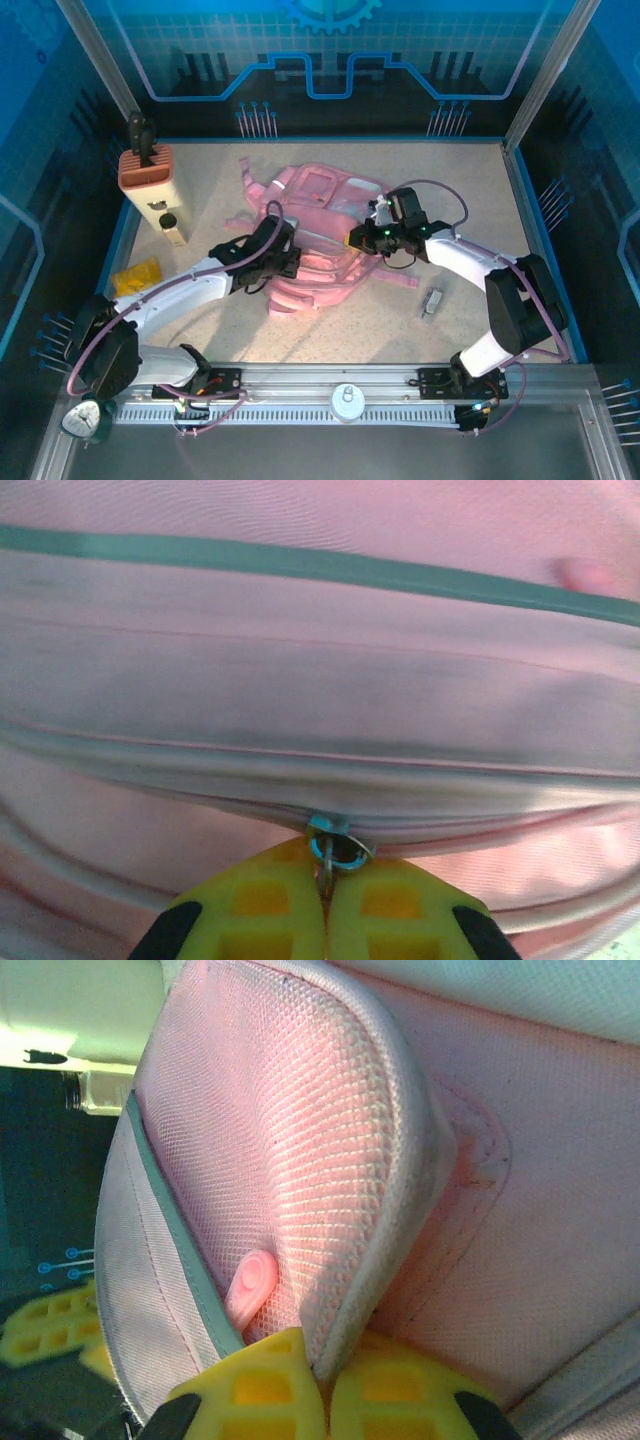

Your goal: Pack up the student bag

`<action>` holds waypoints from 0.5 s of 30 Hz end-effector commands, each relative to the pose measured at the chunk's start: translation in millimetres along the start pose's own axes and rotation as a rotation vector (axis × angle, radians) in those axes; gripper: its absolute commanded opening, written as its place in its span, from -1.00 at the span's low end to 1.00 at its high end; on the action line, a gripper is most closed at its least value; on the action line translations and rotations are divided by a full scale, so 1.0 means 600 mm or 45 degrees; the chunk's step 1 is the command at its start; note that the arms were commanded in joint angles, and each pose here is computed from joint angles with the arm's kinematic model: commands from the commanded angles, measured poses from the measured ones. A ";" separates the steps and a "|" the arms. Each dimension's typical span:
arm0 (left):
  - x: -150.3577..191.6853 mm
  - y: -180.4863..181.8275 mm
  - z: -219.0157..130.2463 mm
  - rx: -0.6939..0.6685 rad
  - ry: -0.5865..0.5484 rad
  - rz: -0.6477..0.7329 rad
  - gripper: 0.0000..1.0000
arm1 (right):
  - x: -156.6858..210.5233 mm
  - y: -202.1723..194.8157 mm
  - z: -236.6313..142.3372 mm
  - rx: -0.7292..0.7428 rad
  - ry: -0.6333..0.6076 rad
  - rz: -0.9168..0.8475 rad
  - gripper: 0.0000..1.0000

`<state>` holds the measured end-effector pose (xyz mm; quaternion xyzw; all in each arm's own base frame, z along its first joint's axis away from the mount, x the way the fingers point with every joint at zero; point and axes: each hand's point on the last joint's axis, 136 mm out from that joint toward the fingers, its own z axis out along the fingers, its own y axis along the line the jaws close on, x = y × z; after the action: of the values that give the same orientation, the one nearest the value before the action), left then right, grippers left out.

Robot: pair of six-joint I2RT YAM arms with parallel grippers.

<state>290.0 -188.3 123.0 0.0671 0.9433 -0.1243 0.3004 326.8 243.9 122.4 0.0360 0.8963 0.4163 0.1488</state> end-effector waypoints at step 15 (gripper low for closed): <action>-0.042 -0.173 0.006 0.361 -0.048 -0.008 -1.00 | -0.198 -0.002 -0.012 0.181 -0.148 -0.179 -0.47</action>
<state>285.1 -248.3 122.2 0.0992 0.9358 -0.1863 0.2824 412.9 222.8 133.8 0.0184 0.9182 0.3491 0.1862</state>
